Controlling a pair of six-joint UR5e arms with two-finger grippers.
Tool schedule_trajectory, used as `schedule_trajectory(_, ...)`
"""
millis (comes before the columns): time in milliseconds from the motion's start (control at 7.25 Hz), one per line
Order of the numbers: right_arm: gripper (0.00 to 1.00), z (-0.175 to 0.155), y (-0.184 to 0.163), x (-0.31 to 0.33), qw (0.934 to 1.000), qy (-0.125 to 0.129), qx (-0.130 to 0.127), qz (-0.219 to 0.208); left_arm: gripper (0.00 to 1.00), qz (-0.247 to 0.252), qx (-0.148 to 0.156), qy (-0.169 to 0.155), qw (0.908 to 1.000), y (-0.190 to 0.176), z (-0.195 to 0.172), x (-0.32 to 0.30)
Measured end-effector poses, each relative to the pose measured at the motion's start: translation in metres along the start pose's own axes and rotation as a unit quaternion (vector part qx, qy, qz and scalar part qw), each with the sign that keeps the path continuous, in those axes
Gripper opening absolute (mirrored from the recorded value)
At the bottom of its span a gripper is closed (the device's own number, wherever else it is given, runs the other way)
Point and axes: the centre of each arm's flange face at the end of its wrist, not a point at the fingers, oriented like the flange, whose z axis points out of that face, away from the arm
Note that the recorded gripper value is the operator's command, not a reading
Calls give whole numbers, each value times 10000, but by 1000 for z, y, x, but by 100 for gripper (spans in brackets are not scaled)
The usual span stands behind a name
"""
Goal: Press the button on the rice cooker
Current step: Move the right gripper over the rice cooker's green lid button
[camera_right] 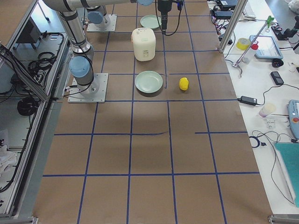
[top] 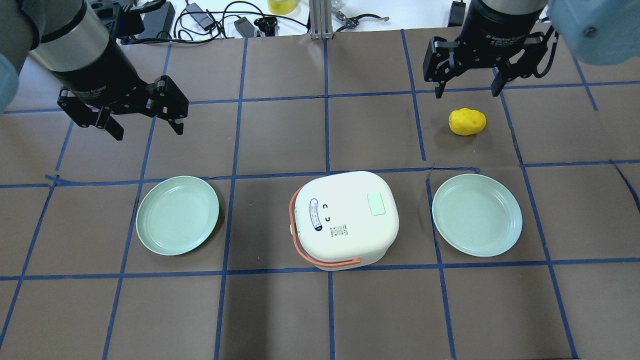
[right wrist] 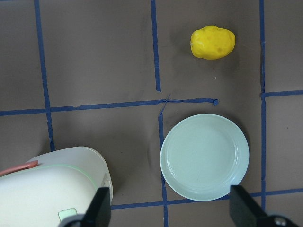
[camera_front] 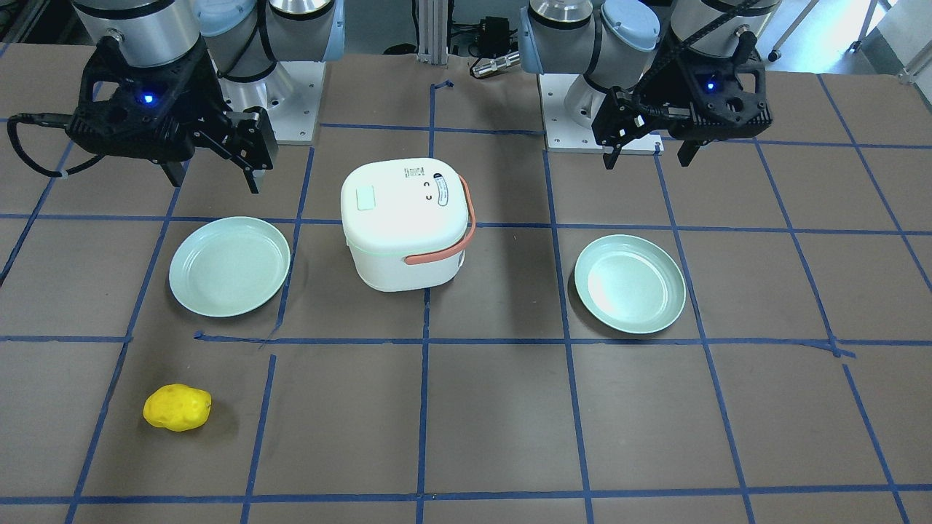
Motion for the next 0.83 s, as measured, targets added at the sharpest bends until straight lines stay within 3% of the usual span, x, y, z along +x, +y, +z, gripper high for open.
schedule_trajectory(138, 0, 5, 8, -9, 10000, -57, -62, -29, 100, 0, 0, 0, 10000, 0, 0, 0)
schedule_trajectory(414, 0, 32, 33, -50, 9994, -123, -322, -103, 100, 0, 0, 0, 10000, 0, 0, 0)
schedule_trajectory(828, 0, 92, 73, -104, 9981, -172, -495, -310, 100, 2, 0, 0, 10000, 0, 0, 0)
